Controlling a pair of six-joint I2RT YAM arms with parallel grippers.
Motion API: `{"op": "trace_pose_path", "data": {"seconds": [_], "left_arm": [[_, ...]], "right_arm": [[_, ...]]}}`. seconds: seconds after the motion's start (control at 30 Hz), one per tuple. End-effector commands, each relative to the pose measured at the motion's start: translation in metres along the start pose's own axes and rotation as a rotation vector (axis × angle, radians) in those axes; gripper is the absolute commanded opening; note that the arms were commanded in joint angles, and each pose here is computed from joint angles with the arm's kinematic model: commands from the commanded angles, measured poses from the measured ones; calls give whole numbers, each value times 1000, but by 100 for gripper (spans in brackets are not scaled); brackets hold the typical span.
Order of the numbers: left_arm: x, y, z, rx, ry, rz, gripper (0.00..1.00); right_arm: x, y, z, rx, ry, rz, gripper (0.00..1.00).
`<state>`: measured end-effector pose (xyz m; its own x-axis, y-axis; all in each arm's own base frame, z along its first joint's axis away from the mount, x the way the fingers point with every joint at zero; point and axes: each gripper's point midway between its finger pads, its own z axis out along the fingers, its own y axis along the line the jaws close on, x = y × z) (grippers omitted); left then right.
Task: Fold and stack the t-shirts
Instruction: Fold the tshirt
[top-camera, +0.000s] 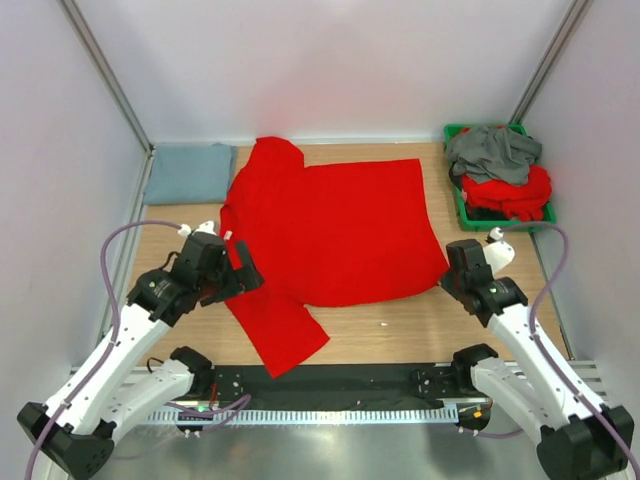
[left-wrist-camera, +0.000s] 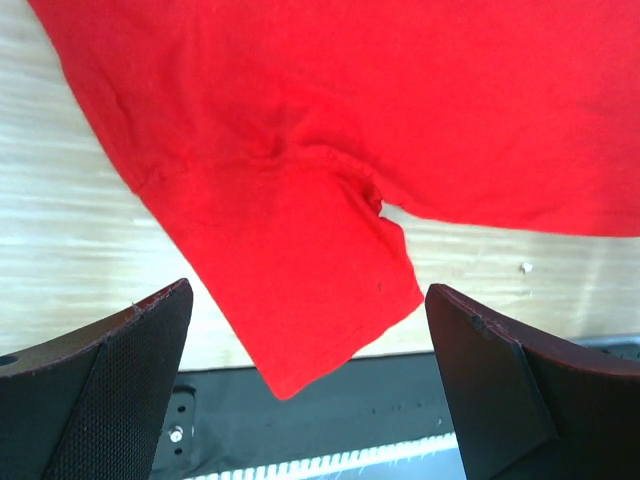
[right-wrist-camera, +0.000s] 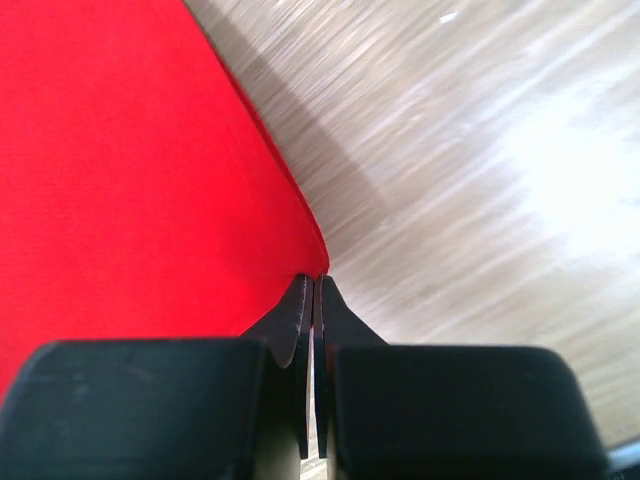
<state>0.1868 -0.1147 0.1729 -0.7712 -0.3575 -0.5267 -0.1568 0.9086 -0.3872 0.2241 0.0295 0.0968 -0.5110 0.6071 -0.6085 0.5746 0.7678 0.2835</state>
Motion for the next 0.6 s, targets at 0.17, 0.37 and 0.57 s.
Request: {"op": "trace_pose_path", "data": {"seconds": [0.17,0.37,0.57], "left_arm": [[57,8,8,-49,128,15,100],[97,10,13,-99,185,55,100],[140,15,23,-188,229,113,94]], "right_arm": [[-9,-41,-19,134,-100,213,90],[-14,-20,-19,44,-84,141,100],[-22,1,-26,-29,-59,58,100]]}}
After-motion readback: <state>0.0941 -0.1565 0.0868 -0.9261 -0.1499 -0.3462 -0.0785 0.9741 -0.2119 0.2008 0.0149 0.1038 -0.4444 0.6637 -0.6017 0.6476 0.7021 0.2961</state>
